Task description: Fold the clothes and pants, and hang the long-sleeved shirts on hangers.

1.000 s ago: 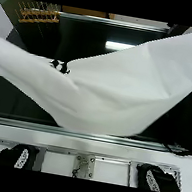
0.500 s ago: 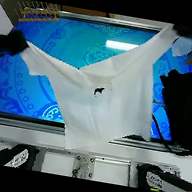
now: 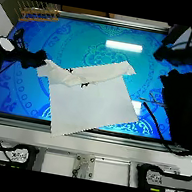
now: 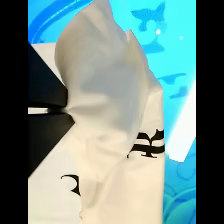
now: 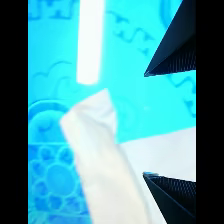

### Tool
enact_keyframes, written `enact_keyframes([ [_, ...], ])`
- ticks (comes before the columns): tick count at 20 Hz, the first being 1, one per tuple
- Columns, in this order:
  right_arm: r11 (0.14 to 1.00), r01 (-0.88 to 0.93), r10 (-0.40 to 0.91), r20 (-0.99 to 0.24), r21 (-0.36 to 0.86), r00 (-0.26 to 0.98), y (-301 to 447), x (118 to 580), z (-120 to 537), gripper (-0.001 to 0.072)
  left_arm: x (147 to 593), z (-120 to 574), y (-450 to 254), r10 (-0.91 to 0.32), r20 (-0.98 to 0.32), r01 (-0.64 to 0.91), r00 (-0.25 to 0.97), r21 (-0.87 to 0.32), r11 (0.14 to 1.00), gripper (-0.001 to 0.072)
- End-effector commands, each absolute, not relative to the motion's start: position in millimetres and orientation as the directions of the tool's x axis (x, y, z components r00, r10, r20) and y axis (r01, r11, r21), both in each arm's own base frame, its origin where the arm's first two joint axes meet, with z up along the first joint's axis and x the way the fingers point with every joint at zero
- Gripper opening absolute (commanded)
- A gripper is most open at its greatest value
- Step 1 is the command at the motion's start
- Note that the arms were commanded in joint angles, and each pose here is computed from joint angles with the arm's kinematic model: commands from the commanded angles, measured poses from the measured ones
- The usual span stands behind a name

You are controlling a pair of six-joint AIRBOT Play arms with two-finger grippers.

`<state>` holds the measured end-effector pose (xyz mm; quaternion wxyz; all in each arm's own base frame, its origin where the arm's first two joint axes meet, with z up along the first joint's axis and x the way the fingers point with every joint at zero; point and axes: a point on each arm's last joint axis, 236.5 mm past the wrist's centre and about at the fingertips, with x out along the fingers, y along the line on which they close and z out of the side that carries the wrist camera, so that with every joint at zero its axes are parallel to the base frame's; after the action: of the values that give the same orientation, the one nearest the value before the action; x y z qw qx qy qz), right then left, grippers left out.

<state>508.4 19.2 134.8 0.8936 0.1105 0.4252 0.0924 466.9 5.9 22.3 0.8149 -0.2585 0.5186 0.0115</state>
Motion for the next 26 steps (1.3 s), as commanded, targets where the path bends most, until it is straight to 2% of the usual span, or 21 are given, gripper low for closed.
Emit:
enact_keyframes([
  [1, 0.943, 0.109, 0.255, -0.891, 0.316, 0.376, -13, 409, 53, 0.0655, 453, -7, 11, -0.249, -0.888, -0.318, 0.388, -0.382, 0.868, 0.0006],
  [5, 0.867, 0.366, 0.292, -0.939, 0.340, 0.180, -3, 293, -52, 0.0655, 438, -28, 8, -0.254, -0.906, -0.337, 0.337, -0.368, 0.867, 0.0007],
  [8, 0.786, 0.459, 0.383, -0.909, 0.414, 0.165, 31, 261, -96, 0.0655, 438, -27, 8, -0.254, -0.906, -0.336, 0.338, -0.368, 0.867, 0.0007],
  [10, 0.758, 0.457, 0.426, -0.884, 0.464, 0.191, 54, 264, -108, 0.0655, 438, -27, 8, -0.253, -0.906, -0.336, 0.338, -0.368, 0.867, 0.0007],
  [18, 0.792, 0.300, 0.460, -0.843, 0.532, 0.281, 129, 306, -113, 0.0654, 439, -27, 9, -0.249, -0.905, -0.335, 0.344, -0.367, 0.868, 0.0006],
  [19, 0.797, 0.279, 0.459, -0.837, 0.536, 0.298, 135, 314, -109, 0.0632, 439, -27, 9, -0.250, -0.905, -0.335, 0.344, -0.367, 0.868, 0.0006],
  [20, 0.804, 0.250, 0.458, -0.830, 0.539, 0.317, 139, 322, -104, 0.0451, 438, -27, 9, -0.252, -0.907, -0.336, 0.338, -0.366, 0.868, 0.0007],
  [22, 0.846, 0.080, 0.468, -0.807, 0.526, 0.361, 143, 344, -81, 0.0005, 430, -27, 8, -0.256, -0.916, -0.308, 0.310, -0.351, 0.884, 0.0006],
  [24, 0.893, -0.049, 0.429, -0.815, 0.447, 0.391, 126, 373, -48, 0.0010, 418, -16, 19, -0.206, -0.933, -0.266, 0.294, -0.287, 0.920, 0.0006],
  [26, 0.956, -0.081, 0.285, -0.835, 0.280, 0.470, 79, 414, 0, 0.0010, 395, 5, 34, -0.117, -0.956, -0.232, 0.268, -0.182, 0.956, 0.0006],
])
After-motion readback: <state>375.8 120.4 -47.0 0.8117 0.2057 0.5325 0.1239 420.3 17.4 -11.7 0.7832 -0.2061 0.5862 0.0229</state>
